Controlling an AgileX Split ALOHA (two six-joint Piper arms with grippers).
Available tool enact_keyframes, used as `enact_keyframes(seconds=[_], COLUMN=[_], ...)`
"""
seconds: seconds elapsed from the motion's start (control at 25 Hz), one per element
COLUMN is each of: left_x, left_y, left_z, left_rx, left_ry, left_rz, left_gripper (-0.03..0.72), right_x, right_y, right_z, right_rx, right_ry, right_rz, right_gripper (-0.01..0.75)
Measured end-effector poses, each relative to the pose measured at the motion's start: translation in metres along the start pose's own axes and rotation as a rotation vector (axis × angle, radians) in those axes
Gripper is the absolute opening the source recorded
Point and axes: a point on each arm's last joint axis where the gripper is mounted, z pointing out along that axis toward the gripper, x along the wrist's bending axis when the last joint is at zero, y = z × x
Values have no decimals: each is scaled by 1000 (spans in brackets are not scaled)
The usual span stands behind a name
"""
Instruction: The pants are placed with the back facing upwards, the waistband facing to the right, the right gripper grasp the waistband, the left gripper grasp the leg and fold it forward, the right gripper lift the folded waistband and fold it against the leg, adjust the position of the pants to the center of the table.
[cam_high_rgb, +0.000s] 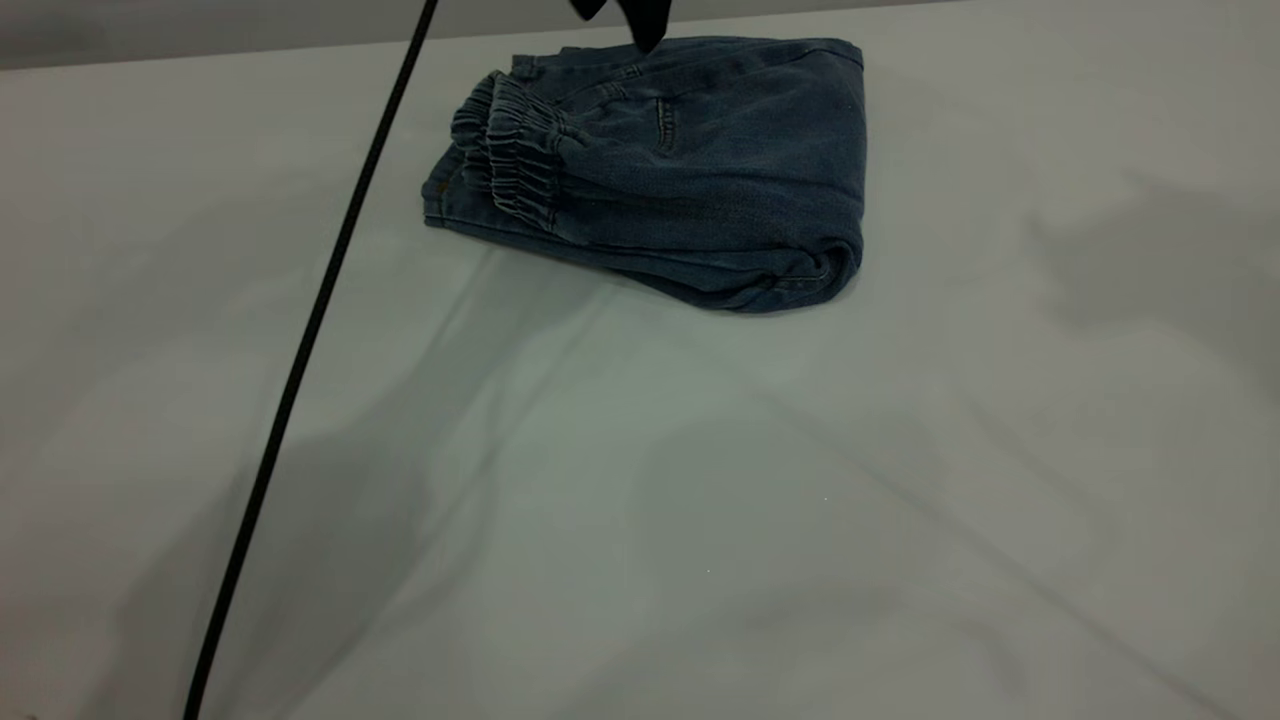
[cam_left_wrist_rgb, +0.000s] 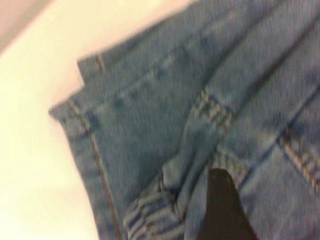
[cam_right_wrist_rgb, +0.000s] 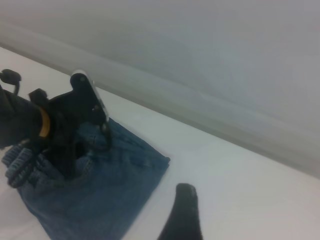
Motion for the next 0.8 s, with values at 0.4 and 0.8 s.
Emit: enact_keyframes(seconds=[0.4, 0.8], left_x=[-10, -15], left_y=[-14, -30], left_z=[50, 68], left_rx=[-3, 106], left_ry=[-8, -16], left_rz=[-27, -20], left_gripper=[416, 416], right_x=[0, 0], right_y=[0, 0], right_z=[0, 0], right_rx=[-1, -1], right_ry=[2, 2], right_rz=[1, 2], right_gripper=[559, 559])
